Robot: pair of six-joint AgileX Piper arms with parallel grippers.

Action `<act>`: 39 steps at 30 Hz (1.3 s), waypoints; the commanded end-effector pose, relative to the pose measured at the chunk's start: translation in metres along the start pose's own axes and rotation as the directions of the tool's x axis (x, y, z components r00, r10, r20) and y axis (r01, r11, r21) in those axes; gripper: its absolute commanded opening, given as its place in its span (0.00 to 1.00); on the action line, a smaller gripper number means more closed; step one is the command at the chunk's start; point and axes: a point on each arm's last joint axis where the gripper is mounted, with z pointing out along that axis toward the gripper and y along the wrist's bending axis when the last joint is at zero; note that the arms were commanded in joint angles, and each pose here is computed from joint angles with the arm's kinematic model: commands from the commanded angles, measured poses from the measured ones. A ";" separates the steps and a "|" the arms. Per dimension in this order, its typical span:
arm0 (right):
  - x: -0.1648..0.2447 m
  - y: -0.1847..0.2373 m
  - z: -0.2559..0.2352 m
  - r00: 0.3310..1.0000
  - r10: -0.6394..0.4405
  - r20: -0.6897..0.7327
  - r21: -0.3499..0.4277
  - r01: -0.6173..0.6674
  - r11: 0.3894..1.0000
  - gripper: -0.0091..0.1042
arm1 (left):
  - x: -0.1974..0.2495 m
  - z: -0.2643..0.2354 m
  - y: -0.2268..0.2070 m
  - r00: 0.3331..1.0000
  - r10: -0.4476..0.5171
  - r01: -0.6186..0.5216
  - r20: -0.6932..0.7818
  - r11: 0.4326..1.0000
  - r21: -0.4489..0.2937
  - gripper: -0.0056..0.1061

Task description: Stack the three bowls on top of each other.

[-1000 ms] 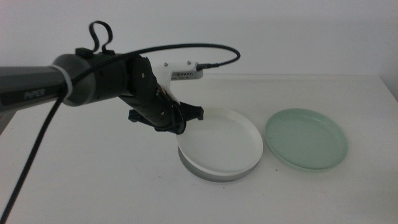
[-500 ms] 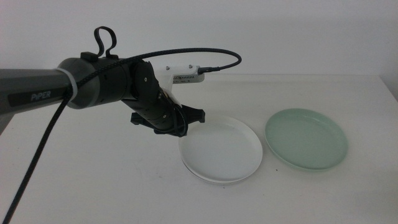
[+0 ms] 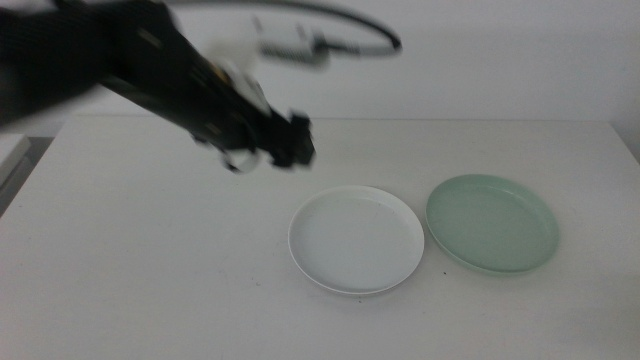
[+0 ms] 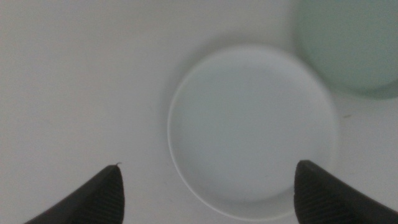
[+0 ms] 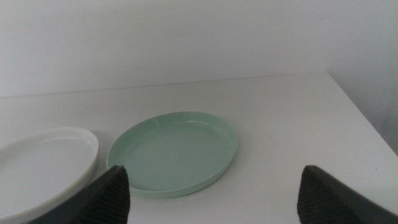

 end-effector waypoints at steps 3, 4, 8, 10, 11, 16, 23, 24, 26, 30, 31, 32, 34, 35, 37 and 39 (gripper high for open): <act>0.000 0.000 0.000 1.000 -0.017 0.010 0.001 0.017 1.000 0.90 | 0.001 -0.093 -0.015 0.978 0.107 -0.107 0.178 0.994 -0.009 0.89; 0.000 0.000 0.000 1.000 -0.017 0.010 0.001 0.017 1.000 0.90 | 0.005 -0.113 -0.020 0.970 0.117 -0.117 0.214 0.993 -0.010 0.89; 0.000 0.000 0.000 1.000 -0.017 0.010 0.001 0.017 1.000 0.90 | 0.032 -0.181 -0.038 0.947 0.148 -0.158 0.284 0.987 0.015 0.89; 0.000 0.000 0.000 1.000 -0.017 0.010 0.001 0.017 1.000 0.90 | 0.052 -0.211 -0.047 0.936 0.169 -0.187 0.310 0.982 0.030 0.89; 0.000 0.000 0.000 1.000 -0.017 0.010 0.001 0.017 1.000 0.90 | 0.060 -0.221 -0.050 0.932 0.172 -0.194 0.320 0.980 0.037 0.89; 0.000 0.000 0.000 1.000 -0.017 0.010 0.001 0.017 1.000 0.90 | 0.091 -0.251 -0.060 0.922 0.183 -0.221 0.342 0.973 0.074 0.89; 0.000 0.000 0.000 1.000 -0.017 0.010 0.001 0.017 1.000 0.90 | 0.094 -0.257 -0.062 0.913 0.178 -0.218 0.366 0.973 0.071 0.89; 0.000 0.000 0.000 1.000 -0.017 0.010 0.001 0.017 1.000 0.90 | 0.095 -0.257 -0.062 0.915 0.179 -0.219 0.361 0.973 0.072 0.89; 0.000 0.000 0.000 1.000 -0.017 0.010 0.001 0.017 1.000 0.90 | 0.097 -0.257 -0.062 0.921 0.182 -0.221 0.345 0.972 0.077 0.89; 0.000 0.000 0.000 1.000 -0.017 0.010 0.001 0.017 1.000 0.90 | 0.096 -0.257 -0.062 0.918 0.181 -0.220 0.354 0.973 0.074 0.89; 0.000 0.000 0.000 1.000 -0.017 0.010 0.001 0.017 1.000 0.90 | 0.096 -0.257 -0.062 0.917 0.180 -0.220 0.356 0.973 0.074 0.89; 0.000 0.000 0.000 1.000 -0.017 0.010 0.001 0.017 1.000 0.90 | 0.095 -0.257 -0.062 0.915 0.180 -0.219 0.360 0.973 0.072 0.89; 0.000 0.000 0.000 1.000 -0.017 0.010 0.001 0.017 1.000 0.90 | 0.095 -0.257 -0.062 0.915 0.180 -0.219 0.360 0.973 0.072 0.89; 0.000 0.000 0.000 1.000 -0.017 0.010 0.001 0.017 1.000 0.90 | 0.095 -0.257 -0.062 0.913 0.191 -0.230 0.361 0.971 0.068 0.89; 0.000 0.000 0.000 1.000 -0.017 0.010 0.001 0.017 1.000 0.90 | 0.095 -0.257 -0.062 0.911 0.198 -0.237 0.362 0.969 0.065 0.89; 0.000 0.000 0.000 1.000 -0.017 0.010 0.001 0.017 1.000 0.90 | 0.095 -0.257 -0.062 0.911 0.198 -0.237 0.362 0.969 0.065 0.89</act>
